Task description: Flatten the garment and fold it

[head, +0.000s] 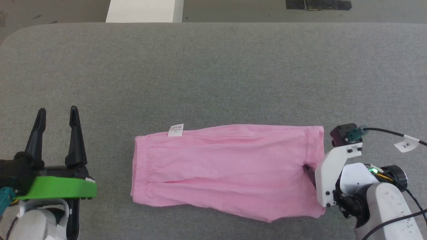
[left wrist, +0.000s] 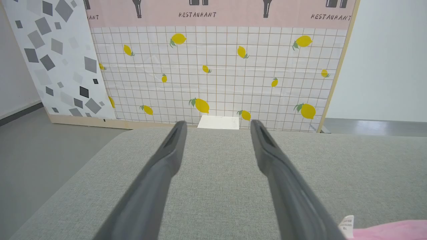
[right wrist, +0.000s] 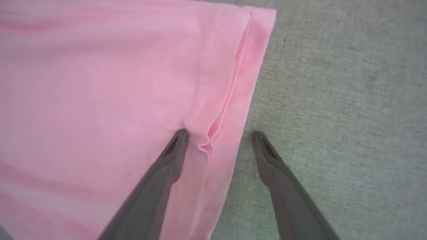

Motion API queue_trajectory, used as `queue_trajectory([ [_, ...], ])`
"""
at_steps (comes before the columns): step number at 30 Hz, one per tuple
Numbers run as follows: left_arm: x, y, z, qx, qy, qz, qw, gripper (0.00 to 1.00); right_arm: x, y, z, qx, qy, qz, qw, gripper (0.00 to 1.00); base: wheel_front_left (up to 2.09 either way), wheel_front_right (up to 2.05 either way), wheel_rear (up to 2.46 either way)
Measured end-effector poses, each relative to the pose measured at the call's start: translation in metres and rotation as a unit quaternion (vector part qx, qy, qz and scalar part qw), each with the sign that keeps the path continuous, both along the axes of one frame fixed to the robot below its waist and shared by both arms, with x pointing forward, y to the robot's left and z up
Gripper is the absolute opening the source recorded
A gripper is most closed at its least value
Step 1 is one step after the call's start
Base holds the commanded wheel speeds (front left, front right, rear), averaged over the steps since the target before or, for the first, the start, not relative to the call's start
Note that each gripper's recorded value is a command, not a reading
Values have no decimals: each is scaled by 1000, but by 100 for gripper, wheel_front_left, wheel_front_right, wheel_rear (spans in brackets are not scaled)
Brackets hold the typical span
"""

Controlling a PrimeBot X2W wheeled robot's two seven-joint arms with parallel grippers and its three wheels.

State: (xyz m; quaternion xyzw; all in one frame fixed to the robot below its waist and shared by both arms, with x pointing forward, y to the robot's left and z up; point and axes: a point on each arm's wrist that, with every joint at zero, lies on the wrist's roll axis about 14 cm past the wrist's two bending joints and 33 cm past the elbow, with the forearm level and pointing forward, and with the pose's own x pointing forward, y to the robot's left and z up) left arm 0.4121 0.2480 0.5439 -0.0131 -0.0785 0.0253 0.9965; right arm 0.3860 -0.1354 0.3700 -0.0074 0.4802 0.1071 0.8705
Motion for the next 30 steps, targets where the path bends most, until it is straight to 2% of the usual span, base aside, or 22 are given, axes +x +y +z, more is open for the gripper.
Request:
queue_trajectory([
  [1, 0, -1, 0, 2, -2, -1, 1000, 100, 1, 1, 0, 0, 0, 1, 1000, 17, 0, 0, 0],
  [2, 0, -1, 0, 2, -4, 0, 1000, 100, 2, 1, 0, 0, 0, 1, 1000, 0, 0, 0, 0],
  [10, -2, -4, -3, 2, -6, -10, 1000, 100, 7, -13, 6, 2, -6, -30, 1000, 0, 0, 0, 0],
  [14, -2, -6, -11, -3, 5, -22, 1000, 100, 11, -58, 15, -39, -11, -75, 996, 0, 0, 0, 0],
  [20, -2, -7, -24, -9, 24, -28, 999, 100, 14, -131, 35, -109, -16, -132, 985, 0, 0, 0, 0],
  [25, -2, -10, -29, -13, 31, -30, 999, 100, 6, -156, 44, -153, 3, -132, 979, 0, 0, 0, 0],
  [30, -6, -12, -28, -15, 34, -32, 999, 100, 8, -147, 71, -178, -2, -82, 981, 0, 0, 0, 0],
])
